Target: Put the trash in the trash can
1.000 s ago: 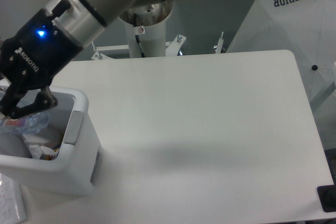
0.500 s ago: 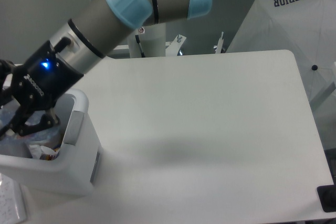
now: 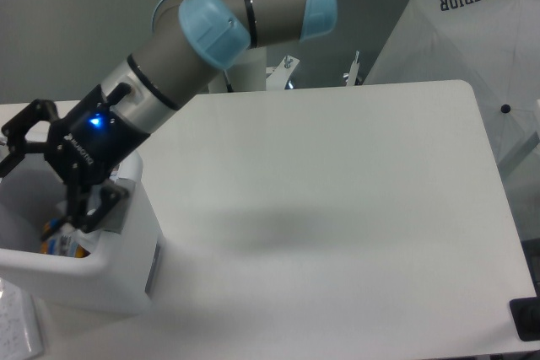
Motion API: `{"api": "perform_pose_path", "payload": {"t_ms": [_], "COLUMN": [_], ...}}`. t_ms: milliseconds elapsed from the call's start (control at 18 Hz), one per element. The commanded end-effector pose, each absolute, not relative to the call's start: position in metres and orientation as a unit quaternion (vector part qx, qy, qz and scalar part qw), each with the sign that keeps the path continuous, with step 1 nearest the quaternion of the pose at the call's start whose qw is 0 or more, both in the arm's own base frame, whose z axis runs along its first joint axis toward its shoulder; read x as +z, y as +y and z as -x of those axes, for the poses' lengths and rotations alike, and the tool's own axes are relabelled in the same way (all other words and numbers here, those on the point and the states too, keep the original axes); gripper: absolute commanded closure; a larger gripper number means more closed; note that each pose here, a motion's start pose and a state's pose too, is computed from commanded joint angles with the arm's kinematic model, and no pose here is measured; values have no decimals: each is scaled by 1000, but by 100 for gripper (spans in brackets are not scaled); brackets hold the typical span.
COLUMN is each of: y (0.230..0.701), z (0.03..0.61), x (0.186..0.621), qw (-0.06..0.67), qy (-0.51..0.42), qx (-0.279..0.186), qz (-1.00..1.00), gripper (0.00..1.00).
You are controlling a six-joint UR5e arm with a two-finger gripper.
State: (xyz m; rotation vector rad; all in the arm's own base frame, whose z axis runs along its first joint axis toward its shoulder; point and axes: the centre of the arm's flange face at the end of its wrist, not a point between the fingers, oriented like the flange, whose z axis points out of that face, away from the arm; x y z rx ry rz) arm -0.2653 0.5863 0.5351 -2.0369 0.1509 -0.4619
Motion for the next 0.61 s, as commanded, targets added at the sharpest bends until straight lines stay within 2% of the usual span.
{"api": "perform_pose_path", "payload": {"t_ms": [167,389,500,611], "y": [556,522,512,507], "z": [322,381,398,417], "x": [553,547,539,510], "qw": [518,520,515,494], "qy": [27,-24,-43,-64], "qx": [-155,-135,-129,-116], "qz": [841,843,846,859], "gripper": [0,0,0,0]}}
